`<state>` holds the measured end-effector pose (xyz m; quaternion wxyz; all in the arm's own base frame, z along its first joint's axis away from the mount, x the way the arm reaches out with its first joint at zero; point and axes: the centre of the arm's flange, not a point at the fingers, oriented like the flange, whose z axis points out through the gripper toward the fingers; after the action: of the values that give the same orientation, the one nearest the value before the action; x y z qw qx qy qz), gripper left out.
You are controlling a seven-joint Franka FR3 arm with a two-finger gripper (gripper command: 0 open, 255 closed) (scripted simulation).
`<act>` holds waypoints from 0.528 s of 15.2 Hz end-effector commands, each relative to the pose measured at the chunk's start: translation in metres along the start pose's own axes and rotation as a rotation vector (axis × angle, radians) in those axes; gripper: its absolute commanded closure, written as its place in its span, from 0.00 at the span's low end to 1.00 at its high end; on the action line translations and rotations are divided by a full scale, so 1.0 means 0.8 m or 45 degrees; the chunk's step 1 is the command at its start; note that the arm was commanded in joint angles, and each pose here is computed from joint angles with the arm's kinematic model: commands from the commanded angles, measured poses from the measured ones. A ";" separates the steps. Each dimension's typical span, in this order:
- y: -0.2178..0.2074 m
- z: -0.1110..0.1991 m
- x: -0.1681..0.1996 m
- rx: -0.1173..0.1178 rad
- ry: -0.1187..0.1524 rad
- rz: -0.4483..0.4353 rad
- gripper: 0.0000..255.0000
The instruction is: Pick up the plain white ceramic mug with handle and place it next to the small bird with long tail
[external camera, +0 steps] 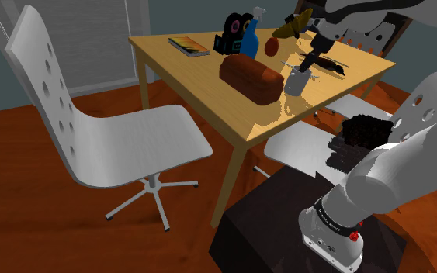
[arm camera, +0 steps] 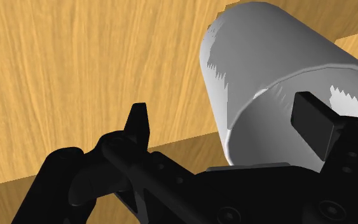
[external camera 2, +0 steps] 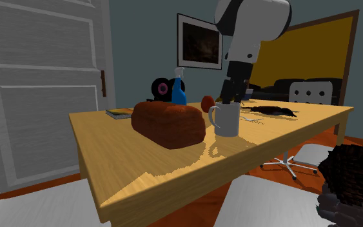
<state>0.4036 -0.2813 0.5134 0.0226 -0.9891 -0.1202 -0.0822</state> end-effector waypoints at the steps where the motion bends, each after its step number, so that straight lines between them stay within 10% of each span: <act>1: 0.000 0.002 0.000 0.000 0.000 0.000 0.00; 6: 0.000 0.002 0.000 0.000 0.000 0.000 0.00; 7: 0.000 0.002 0.000 0.000 0.000 0.000 1.00; 8: 0.000 0.002 0.000 0.000 0.000 0.000 1.00</act>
<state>0.4037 -0.2813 0.5121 0.0225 -0.9891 -0.1203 -0.0823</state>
